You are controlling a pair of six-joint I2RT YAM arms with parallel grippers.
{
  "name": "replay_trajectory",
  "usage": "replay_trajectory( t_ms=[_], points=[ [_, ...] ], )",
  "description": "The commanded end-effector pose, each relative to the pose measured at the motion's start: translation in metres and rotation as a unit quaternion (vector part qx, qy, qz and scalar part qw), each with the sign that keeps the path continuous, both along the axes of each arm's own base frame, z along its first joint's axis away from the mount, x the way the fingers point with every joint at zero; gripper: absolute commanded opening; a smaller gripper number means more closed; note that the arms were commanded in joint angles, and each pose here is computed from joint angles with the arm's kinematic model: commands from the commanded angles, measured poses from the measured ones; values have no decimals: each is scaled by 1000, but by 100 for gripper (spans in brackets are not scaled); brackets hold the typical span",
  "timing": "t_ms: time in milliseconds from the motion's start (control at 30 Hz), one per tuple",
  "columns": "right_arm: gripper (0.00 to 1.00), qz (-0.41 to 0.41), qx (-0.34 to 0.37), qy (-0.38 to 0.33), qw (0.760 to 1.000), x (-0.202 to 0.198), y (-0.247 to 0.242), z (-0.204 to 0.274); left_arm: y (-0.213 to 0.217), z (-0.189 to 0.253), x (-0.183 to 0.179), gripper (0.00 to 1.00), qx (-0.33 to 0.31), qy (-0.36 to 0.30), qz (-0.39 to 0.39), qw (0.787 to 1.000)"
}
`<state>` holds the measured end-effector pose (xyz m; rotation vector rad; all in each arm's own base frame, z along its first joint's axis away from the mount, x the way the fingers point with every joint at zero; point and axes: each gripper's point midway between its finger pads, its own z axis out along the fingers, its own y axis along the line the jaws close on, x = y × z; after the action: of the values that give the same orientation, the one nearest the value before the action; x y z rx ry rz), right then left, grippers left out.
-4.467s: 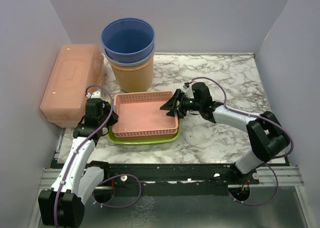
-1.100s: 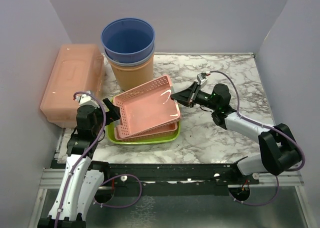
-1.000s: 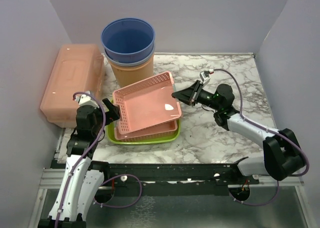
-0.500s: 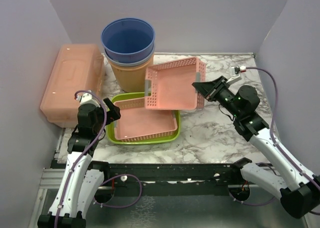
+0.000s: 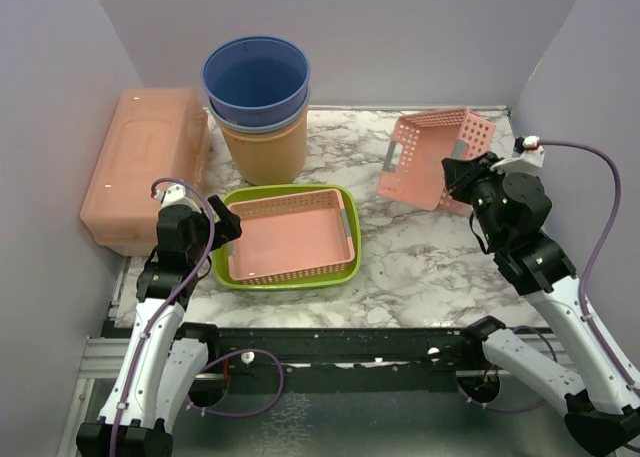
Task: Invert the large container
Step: Turn the container upside down at the center of the board.
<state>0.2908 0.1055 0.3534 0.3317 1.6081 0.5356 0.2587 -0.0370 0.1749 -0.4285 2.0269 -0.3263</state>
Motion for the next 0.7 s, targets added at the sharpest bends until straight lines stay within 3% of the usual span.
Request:
replay_trajectory(
  t_ms=[0, 333, 400, 533, 667],
  points=[
    [1, -115, -107, 69, 985, 4, -49, -19, -2, 3, 4, 99, -5, -7, -8, 1000],
    [1, -170, -236, 172, 941, 26, -67, -37, -6, 2, 4, 99, -10, -7, -18, 1000],
    [1, -184, -275, 207, 921, 35, -71, -53, -6, 2, 4, 99, -10, -7, -18, 1000],
    [1, -198, -371, 296, 858, 54, -74, -103, -7, 2, 5, 99, -12, -6, -21, 1000],
    [1, -165, -407, 312, 843, 67, -44, -136, -7, 0, 5, 99, -12, -4, -23, 1000]
  ],
)
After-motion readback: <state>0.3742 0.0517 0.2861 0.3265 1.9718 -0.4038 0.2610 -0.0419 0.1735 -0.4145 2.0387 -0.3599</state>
